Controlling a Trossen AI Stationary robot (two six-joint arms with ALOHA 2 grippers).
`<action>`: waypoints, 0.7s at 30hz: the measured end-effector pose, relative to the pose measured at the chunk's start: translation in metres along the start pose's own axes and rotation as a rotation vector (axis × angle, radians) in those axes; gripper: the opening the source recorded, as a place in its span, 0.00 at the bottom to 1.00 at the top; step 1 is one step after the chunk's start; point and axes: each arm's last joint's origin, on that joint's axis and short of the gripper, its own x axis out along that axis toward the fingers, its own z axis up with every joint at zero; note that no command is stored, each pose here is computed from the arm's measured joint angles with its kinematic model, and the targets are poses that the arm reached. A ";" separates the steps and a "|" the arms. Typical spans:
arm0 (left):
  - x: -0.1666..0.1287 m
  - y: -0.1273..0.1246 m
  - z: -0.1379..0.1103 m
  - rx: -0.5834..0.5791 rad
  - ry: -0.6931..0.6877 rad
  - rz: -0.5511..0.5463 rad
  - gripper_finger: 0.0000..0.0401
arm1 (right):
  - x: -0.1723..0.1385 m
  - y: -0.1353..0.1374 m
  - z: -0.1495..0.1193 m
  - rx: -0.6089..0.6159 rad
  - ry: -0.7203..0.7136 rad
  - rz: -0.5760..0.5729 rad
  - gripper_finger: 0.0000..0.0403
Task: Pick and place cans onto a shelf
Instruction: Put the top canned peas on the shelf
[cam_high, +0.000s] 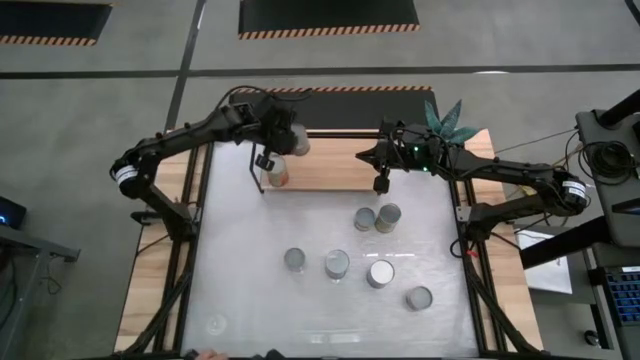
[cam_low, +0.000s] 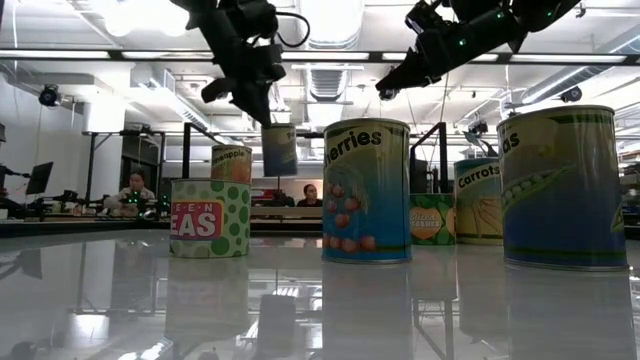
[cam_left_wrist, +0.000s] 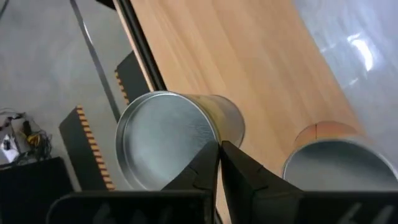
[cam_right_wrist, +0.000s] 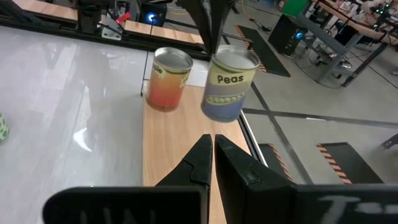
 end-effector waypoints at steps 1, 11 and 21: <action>0.001 0.000 0.000 -0.010 -0.008 -0.002 0.00 | 0.000 0.000 0.000 0.000 0.000 0.000 0.02; 0.016 -0.010 -0.002 -0.036 -0.037 -0.015 0.00 | 0.000 0.000 0.000 0.000 0.000 0.000 0.02; 0.023 -0.011 -0.001 -0.036 -0.041 -0.009 0.00 | 0.000 0.000 0.000 -0.005 0.000 0.000 0.02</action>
